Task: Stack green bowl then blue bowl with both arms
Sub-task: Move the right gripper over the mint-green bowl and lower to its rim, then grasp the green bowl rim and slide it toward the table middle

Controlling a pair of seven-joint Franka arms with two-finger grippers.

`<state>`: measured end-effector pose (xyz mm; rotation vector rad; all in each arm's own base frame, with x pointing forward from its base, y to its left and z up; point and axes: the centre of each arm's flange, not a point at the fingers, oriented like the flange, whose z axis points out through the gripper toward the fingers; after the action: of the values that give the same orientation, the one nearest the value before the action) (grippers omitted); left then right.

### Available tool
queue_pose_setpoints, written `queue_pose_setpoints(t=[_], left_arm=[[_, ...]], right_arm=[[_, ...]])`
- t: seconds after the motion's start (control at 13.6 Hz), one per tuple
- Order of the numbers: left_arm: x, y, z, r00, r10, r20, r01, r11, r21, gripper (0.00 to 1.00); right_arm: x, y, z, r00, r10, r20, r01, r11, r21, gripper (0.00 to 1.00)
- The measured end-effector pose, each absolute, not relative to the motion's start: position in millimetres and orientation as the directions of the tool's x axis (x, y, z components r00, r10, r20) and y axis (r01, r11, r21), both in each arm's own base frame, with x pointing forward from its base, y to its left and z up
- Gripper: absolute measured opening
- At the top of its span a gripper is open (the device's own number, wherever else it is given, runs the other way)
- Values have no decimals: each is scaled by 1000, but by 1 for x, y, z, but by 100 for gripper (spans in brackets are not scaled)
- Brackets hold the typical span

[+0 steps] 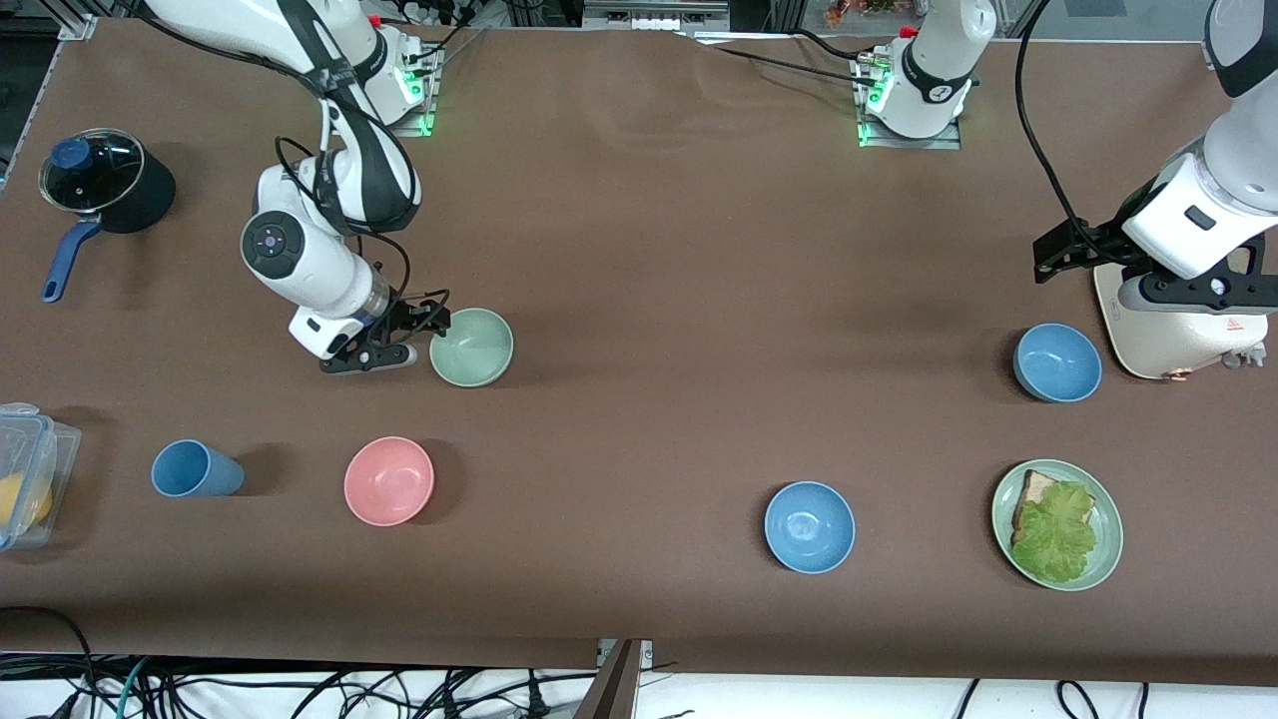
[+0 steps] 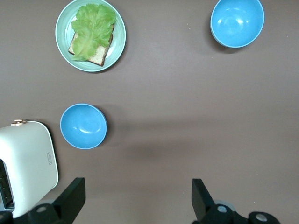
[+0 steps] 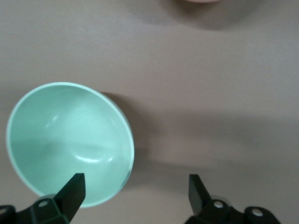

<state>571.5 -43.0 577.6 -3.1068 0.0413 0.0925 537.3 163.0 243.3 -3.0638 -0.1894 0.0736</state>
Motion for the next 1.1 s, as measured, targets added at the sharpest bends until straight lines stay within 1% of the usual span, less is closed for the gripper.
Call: queue_pose_setpoints(t=[0.07,0.15,0.22,0.37,0.44,0.51,0.59,0.66,0.73,0.81,0.95,1.1], left_arm=[[572,-43,578,998,-26,-60,-28,-999,-32,100],[572,-43,578,998,-26,-60,-28,-999,-32,100],[572,-43,578,998,-26,-60,-27,-999,-32,100],[572,-43,578,998,-25,-60,-27,-999,-32,100],[572,-43,578,998,-25,-60,-27,-999,-32,100],[572,-42,578,998,-24,-60,-26,-999,-32,100],[572,-42,578,998,-24,-60,-26,-999,-32,100],[572,-42,578,998,-24,-60,-26,-999,-32,100],[572,-42,578,998,-25,-60,-27,-999,-32,100],[572,-42,578,998,-25,-60,-26,-999,-32,100],[572,-43,578,998,-25,-60,-27,-999,-32,100],[572,-43,578,998,-25,-60,-27,-999,-32,100]], right_arm=[[535,165,232,992,122,-44,118,-990,-73,96],[533,169,223,992,116,-47,113,-991,-72,91],[531,172,215,992,111,-52,107,-992,-72,90],[529,178,209,993,106,-58,102,-992,-74,70],[528,180,209,993,106,-58,102,-992,-75,56],[528,180,209,993,106,-58,102,-992,-75,46],[528,180,209,993,105,-59,100,-992,-75,34],[528,180,209,993,100,-59,95,-993,-75,25],[529,181,210,994,89,-57,85,-994,-75,13],[530,183,213,995,82,-51,78,-994,-78,5],[535,202,226,995,87,-39,83,-992,-93,4],[544,238,255,997,66,-46,60,-991,-116,4]])
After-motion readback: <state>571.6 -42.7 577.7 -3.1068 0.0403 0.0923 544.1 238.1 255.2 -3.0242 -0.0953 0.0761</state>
